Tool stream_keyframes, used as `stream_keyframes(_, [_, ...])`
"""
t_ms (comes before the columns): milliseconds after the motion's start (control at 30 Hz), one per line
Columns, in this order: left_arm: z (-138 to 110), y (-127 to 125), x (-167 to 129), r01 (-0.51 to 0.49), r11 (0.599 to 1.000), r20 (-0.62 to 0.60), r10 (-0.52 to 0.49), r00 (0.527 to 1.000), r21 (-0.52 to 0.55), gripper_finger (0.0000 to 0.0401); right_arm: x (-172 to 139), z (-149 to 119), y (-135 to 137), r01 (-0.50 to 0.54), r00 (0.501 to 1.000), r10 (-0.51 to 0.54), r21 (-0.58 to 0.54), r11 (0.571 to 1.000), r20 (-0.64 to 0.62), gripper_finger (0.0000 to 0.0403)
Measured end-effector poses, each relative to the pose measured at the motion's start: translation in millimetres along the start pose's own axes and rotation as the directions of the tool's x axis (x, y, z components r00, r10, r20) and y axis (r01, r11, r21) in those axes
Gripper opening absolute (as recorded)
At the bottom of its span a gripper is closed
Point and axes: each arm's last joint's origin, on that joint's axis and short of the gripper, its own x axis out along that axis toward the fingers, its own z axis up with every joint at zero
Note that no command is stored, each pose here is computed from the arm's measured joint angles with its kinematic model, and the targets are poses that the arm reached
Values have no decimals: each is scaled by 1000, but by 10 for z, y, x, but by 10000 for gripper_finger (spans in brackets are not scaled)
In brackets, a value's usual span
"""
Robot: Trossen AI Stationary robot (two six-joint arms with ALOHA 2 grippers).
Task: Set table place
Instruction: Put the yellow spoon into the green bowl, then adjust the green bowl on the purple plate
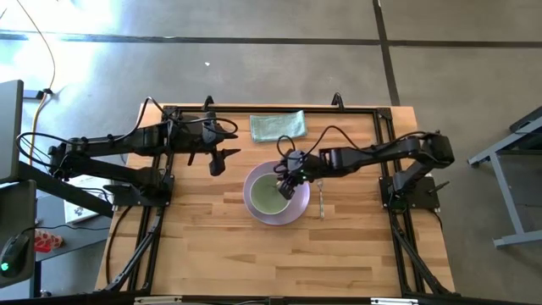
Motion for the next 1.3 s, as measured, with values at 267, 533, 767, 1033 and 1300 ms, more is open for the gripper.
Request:
stream_keyframes(267, [0,0,0,1,1000,0,-1,1000,1,202,126,-53,0,6,999,-5,15,1000,-31,10])
stream_keyframes(533, [-3,-1,0,4,1000,-3,-4,1000,4,202,75,-30,-11,36,997,-36,9,999,-70,92])
stream_keyframes(767, [-22,-3,0,6,1000,-22,-6,1000,2,202,-56,113,60,65,994,-67,-34,997,-80,127])
stream_keyframes(1033, [-25,-3,0,7,1000,-26,-7,1000,2,202,-347,394,216,133,990,-139,-147,980,-28,127])
stream_keyframes(1300, [-26,-3,0,5,1000,-26,-5,1000,7,202,-2,232,228,34,983,-67,-192,981,-169,20])
